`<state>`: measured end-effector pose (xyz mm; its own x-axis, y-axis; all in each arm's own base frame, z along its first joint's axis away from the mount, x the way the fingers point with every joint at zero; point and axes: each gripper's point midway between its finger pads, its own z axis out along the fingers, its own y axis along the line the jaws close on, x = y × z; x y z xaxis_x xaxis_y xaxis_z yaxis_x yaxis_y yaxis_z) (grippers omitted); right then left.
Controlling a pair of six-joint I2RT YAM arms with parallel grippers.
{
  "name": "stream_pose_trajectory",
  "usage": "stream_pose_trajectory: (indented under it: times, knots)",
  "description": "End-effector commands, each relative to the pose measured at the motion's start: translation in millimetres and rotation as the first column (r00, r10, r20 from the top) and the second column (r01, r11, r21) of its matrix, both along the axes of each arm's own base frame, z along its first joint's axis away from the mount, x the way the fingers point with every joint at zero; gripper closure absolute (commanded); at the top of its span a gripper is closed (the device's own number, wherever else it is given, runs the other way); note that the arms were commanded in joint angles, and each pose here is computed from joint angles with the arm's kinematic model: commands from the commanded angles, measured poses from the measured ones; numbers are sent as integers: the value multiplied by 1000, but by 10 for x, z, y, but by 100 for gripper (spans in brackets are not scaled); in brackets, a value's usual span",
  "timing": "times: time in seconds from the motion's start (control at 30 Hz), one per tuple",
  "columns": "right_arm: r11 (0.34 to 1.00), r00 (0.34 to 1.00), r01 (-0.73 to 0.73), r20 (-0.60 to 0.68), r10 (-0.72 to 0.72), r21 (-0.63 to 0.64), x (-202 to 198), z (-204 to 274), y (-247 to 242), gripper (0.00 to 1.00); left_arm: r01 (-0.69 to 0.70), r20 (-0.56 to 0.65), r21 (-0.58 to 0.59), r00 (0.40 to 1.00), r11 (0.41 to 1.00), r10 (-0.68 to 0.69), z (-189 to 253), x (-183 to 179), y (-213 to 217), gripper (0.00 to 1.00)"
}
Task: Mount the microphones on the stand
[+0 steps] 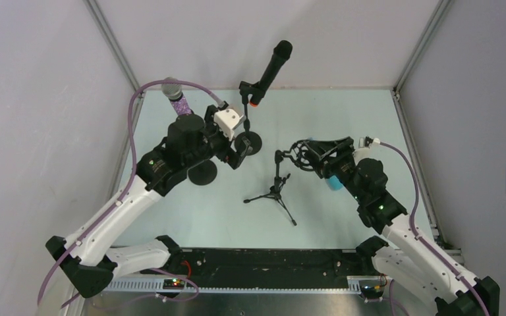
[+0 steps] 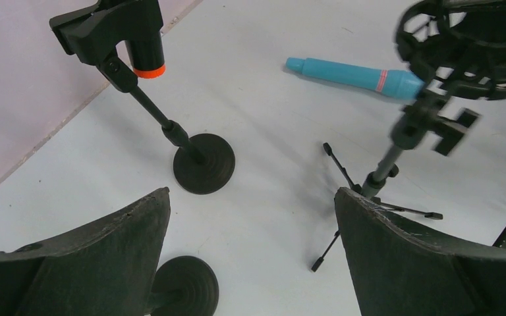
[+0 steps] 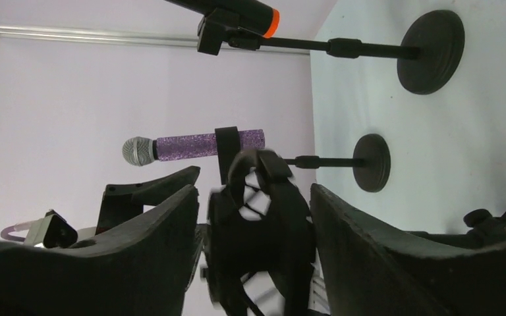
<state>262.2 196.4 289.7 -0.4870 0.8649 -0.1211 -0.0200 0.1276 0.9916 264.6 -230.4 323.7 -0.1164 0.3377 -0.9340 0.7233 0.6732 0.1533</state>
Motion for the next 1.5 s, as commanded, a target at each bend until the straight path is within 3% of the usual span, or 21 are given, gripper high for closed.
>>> stream_pose_trajectory:
  times: [0.0, 0.1, 0.17, 0.37, 0.5, 0.7, 0.9, 1.13, 1.47]
  knots:
    - [1000, 1000, 18, 22, -18, 11, -56, 137, -57, 28, 11, 30, -56, 1000, 998, -10, 238, -44, -15, 2]
    - [1000, 999, 20, 31, -20, -20, -105, 174, -97, 4, 10, 39, -55, 999, 998, -8, 255, -49, 3, 2]
    - [997, 999, 27, 37, -25, -79, -140, 179, -145, 1, 10, 43, -56, 999, 998, -7, 272, -56, 10, 2]
    - [965, 995, 94, -17, -101, -244, -266, 160, -501, 1, -8, 64, -48, 998, 999, 11, 339, -46, 64, 2]
    - [941, 967, 217, -79, -244, -261, -310, 116, -968, 0, -18, 71, -37, 997, 999, 21, 362, -55, 110, 2]
    - [919, 917, 250, -230, -326, -306, -281, -204, -1286, 1, -33, 106, -34, 994, 999, 36, 481, -76, 189, 2]
    - [940, 828, 169, -474, -298, -297, 282, -809, -1261, 0, -71, 125, 1, 990, 997, 71, 519, -60, 302, 2]
    - [927, 801, 211, -488, -346, -311, 541, -910, -1021, 1, -127, 62, 27, 990, 992, 125, 417, 12, 335, 2]
    - [943, 708, 157, -632, -315, -294, 564, -1320, -813, 1, -178, 46, 25, 983, 984, 177, 392, 52, 434, 2]
